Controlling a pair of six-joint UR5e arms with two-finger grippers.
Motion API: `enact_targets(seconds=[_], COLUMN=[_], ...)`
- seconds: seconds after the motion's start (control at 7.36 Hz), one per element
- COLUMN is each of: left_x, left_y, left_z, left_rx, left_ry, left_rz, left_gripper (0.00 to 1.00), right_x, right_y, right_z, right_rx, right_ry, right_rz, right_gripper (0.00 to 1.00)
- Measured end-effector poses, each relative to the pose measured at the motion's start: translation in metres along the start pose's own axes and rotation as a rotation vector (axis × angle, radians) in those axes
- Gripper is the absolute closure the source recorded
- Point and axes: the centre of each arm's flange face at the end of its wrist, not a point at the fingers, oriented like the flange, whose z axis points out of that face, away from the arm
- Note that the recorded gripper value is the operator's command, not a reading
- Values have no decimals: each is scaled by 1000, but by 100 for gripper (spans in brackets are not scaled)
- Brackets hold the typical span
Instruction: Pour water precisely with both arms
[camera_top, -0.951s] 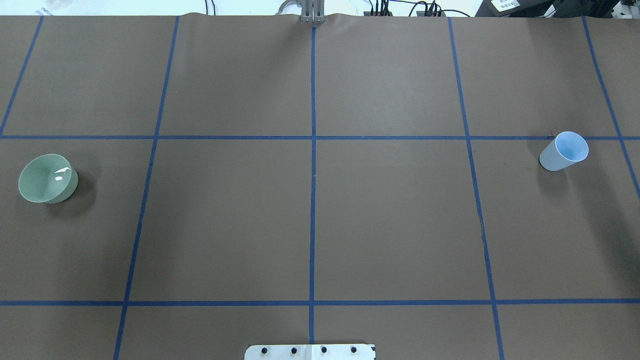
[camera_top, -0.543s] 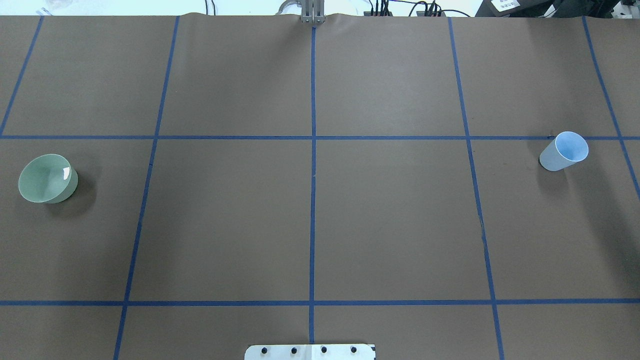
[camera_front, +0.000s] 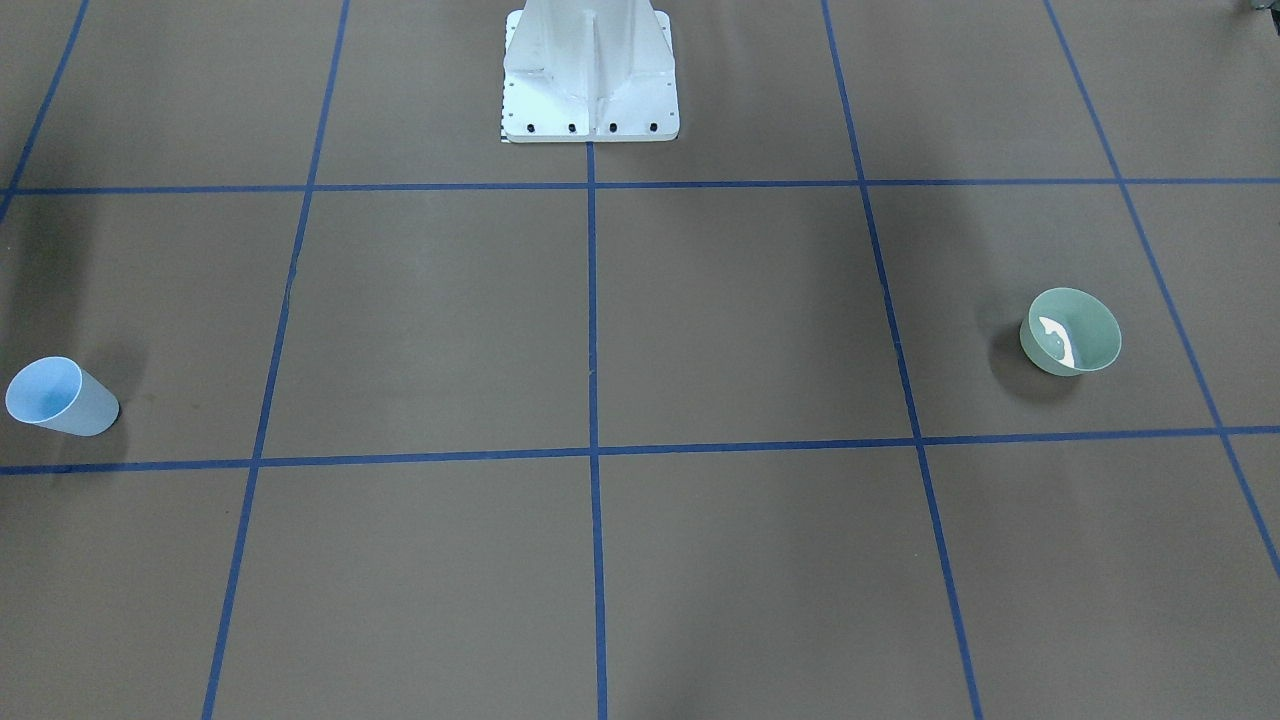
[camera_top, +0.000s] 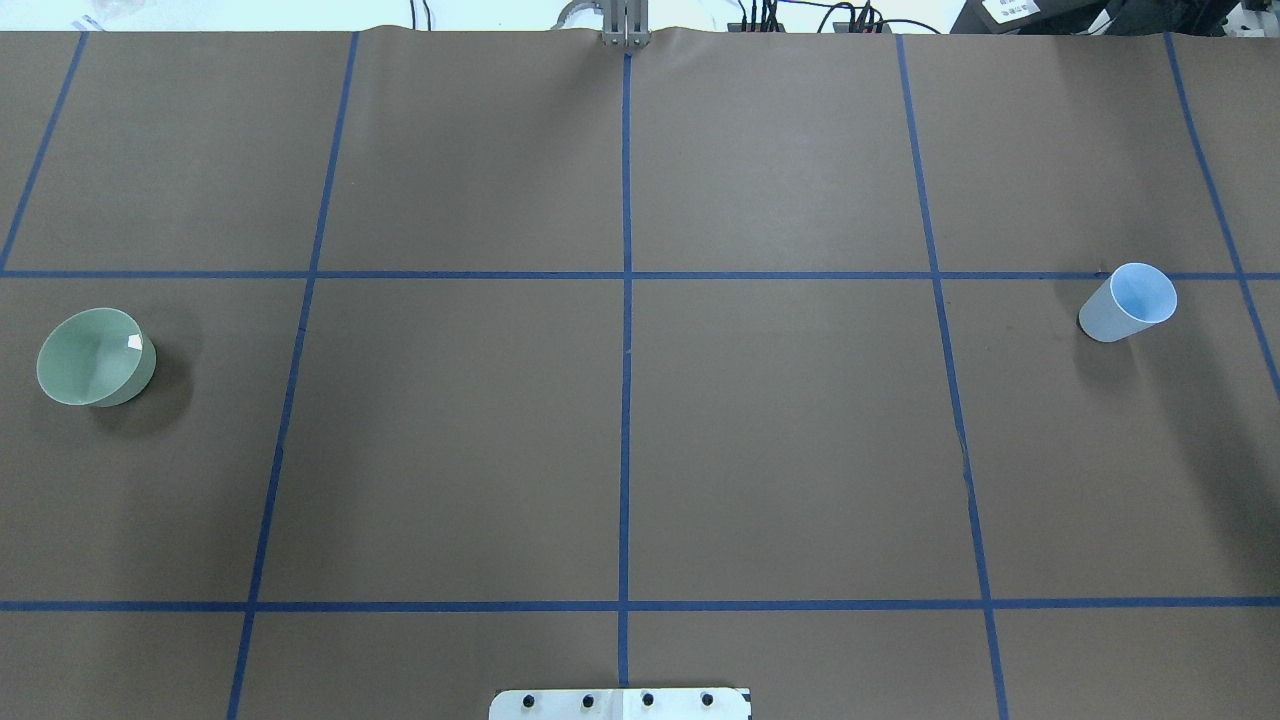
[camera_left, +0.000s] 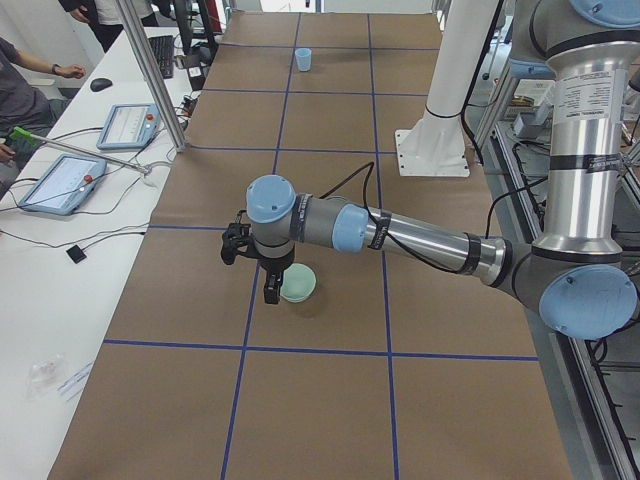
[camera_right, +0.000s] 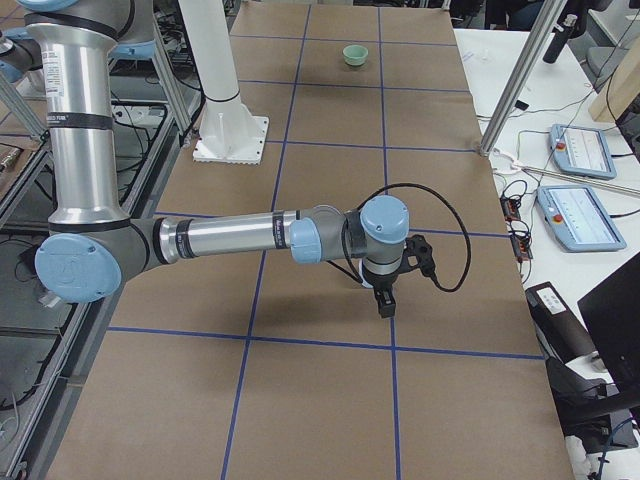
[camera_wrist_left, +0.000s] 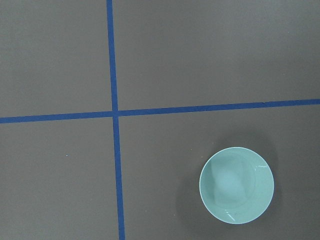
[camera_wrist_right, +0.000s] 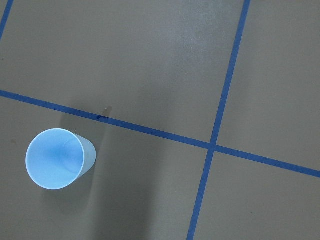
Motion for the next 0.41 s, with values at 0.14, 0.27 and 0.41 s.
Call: enact_targets(seconds=[0.14,0.27,0.41], left_x=[0,0,1], left_y=[0,0,0], left_z=[0,0,0], left_rx=[0,1,2], left_ry=[1,1,1], left_rz=[1,1,2], left_gripper=[0,0,0], right_x=[0,1,3], right_y=[2,6,10], right_z=[1,2,5], right_rx=[-1,-4,-9], right_ry=[-4,-7,-14], right_rz=[1,5,10], right_gripper=[0,0,0])
